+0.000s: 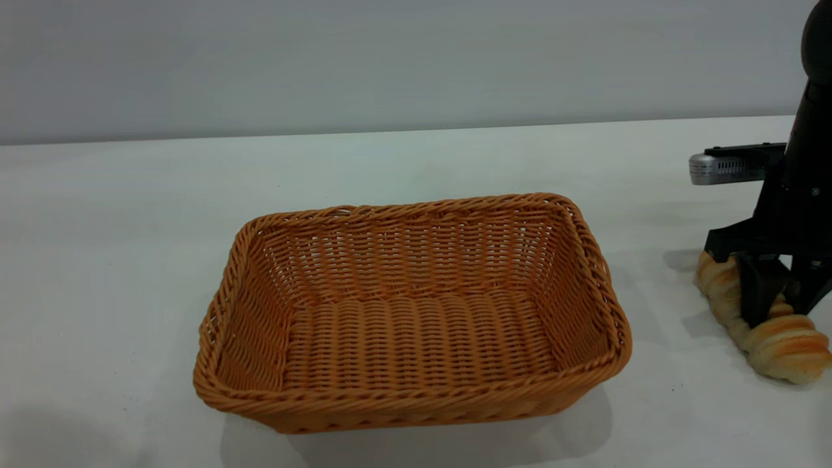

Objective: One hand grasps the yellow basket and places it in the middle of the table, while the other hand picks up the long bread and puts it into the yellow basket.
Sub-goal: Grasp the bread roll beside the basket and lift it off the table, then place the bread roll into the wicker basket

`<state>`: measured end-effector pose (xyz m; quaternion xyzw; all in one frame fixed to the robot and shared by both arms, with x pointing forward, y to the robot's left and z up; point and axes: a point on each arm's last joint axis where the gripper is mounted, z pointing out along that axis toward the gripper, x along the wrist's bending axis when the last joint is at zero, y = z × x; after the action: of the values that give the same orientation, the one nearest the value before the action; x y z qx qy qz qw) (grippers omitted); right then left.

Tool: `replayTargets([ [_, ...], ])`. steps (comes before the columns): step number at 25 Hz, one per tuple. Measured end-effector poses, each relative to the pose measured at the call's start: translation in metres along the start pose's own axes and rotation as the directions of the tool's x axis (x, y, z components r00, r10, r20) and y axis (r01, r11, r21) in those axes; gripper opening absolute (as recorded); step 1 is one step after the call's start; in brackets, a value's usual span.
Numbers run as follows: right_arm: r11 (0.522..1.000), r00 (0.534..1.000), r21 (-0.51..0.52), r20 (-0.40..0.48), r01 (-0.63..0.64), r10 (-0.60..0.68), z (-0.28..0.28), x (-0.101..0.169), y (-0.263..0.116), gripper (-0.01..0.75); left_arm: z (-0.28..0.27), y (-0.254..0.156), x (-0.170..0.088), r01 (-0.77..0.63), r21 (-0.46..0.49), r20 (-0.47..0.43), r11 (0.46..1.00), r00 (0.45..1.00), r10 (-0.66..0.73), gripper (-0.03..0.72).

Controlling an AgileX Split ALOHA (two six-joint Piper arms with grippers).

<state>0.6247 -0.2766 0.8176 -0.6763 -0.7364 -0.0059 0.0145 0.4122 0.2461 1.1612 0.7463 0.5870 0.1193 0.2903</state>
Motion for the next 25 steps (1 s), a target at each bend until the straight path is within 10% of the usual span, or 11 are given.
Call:
replayTargets([
  [5, 1.000, 1.000, 0.019, 0.005, 0.008, -0.009, -0.002, -0.001, 0.003, 0.065, 0.001, 0.000, 0.000, 0.000, -0.003, 0.000, 1.000, 1.000, 0.000, 0.572],
  [25, 0.975, 0.989, -0.194, -0.077, 0.109, -0.126, -0.159, 0.043, -0.013, 0.051, 0.001, 0.002, 0.000, 0.000, -0.026, -0.001, 1.000, 1.000, 0.000, 0.572],
])
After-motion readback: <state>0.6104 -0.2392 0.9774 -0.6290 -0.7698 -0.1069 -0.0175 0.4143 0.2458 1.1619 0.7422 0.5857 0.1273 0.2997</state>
